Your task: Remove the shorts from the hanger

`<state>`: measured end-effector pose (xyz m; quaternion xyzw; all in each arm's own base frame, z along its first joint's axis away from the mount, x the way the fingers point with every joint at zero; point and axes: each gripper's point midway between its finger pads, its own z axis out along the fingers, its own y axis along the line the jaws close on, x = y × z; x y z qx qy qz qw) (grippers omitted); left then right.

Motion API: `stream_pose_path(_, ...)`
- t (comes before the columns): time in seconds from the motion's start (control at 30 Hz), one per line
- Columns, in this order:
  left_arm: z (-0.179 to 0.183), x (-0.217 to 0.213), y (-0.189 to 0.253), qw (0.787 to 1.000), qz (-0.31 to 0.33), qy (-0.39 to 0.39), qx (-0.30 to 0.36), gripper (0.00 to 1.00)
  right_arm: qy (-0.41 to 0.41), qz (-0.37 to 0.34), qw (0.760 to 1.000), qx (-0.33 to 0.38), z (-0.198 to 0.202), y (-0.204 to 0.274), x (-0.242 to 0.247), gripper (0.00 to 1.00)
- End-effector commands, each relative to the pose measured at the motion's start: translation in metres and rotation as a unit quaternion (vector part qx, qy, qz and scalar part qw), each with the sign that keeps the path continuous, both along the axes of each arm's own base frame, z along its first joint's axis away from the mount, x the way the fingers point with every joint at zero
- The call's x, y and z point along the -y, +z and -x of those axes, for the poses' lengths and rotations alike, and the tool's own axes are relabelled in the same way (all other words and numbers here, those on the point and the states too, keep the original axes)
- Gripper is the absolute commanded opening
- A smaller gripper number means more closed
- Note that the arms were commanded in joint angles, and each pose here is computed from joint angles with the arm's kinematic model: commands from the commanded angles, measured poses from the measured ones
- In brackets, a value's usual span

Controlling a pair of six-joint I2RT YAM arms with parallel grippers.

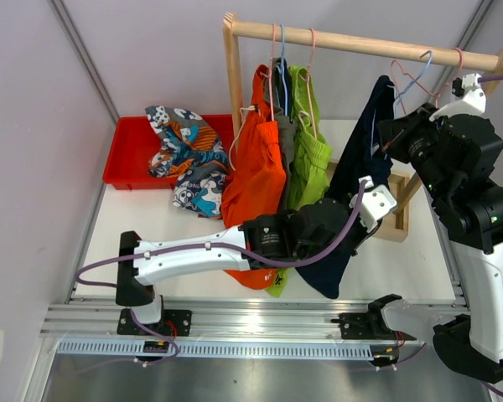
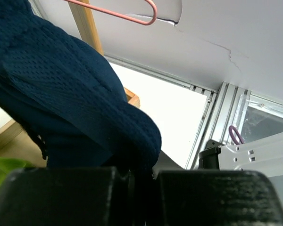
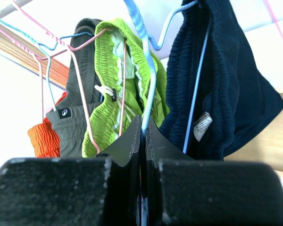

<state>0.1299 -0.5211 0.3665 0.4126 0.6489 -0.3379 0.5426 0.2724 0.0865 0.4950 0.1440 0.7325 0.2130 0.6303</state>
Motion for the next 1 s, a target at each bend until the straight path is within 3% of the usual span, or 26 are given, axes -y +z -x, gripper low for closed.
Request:
stream_pose_path(0.0, 0.0, -0.015, 0.035, 0.999, 0.036, 0.021, -0.004, 0.0, -0.001, -0.033, 0.996, 0.08, 0.008, 0.052, 0.003, 0.0)
stream_pose_path(0.2, 0.034, -0.035, 0.021, 0.999, 0.022, 0.026, -0.004, 0.0, -0.013, -0.017, 0.997, 0.075, -0.003, 0.049, 0.005, 0.0)
stream_pose_path(0.33, 0.062, -0.045, -0.015, 0.999, 0.0, 0.031, -0.019, 0.0, -0.024, -0.008, 0.997, 0.072, -0.009, 0.046, 0.007, 0.0)
stream_pose_path(0.53, 0.107, -0.053, -0.037, 0.999, 0.009, 0.012, -0.038, 0.0, -0.034, -0.001, 0.997, 0.071, -0.014, 0.047, 0.012, 0.0)
stream_pose_path(0.83, 0.13, -0.05, -0.131, 0.997, -0.05, 0.014, -0.061, 0.0, -0.031, 0.006, 0.998, 0.061, -0.013, 0.052, 0.019, 0.0)
stream_pose_path(0.97, 0.118, -0.044, -0.134, 0.996, -0.055, 0.043, -0.049, 0.0, -0.025, 0.002, 0.998, 0.055, 0.0, 0.051, 0.021, 0.0)
